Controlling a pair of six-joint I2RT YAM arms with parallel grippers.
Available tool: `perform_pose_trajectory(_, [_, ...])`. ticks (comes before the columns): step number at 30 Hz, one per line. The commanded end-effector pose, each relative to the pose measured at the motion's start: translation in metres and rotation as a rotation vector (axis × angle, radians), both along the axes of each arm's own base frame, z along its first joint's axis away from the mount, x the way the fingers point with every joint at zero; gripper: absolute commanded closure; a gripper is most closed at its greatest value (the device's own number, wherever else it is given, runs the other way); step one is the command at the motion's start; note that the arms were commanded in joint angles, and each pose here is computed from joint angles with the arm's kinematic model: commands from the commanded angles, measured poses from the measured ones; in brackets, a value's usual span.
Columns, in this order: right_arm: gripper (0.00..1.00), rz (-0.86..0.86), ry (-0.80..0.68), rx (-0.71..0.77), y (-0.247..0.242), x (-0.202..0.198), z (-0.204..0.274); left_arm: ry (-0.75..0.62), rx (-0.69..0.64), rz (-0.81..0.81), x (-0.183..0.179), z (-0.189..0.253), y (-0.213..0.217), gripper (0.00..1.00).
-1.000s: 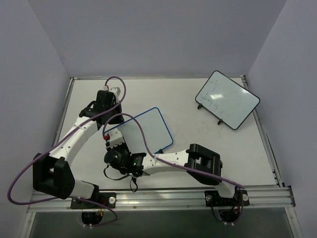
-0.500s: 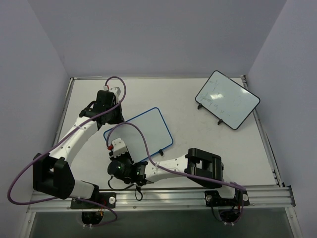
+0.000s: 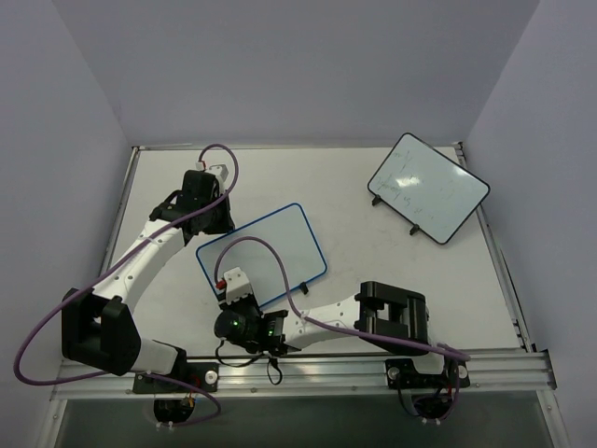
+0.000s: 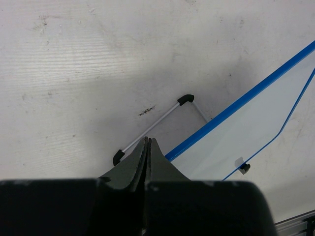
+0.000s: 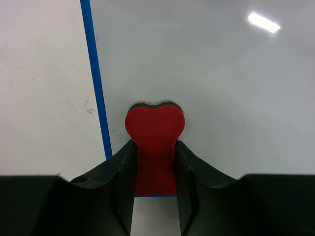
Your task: Erase the whiteboard
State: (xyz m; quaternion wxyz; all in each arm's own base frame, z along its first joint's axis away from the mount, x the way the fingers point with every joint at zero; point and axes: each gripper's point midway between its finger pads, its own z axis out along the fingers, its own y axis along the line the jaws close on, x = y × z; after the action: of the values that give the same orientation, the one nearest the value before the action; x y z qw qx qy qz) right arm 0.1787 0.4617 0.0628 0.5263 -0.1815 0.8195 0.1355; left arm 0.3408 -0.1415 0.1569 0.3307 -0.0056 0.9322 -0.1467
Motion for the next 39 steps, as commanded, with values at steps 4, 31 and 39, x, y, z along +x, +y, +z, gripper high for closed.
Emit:
perform_pose_trajectory(4, [0.80,-0.107,0.026,-0.133,-0.058,0.034,-0.023,0.006,-0.021,-0.040,-0.010,0.008,-0.009,0.98])
perform_pose_trajectory(31, [0.78,-0.349,0.113,-0.019,-0.177,0.098,-0.009,-0.001,-0.024,-0.038,-0.012,0.012,-0.008,0.98])
perform_pose_trajectory(39, [0.78,-0.407,0.116,0.033,-0.209,0.101,0.009,-0.003,-0.027,-0.035,-0.011,0.013,-0.007,0.98])
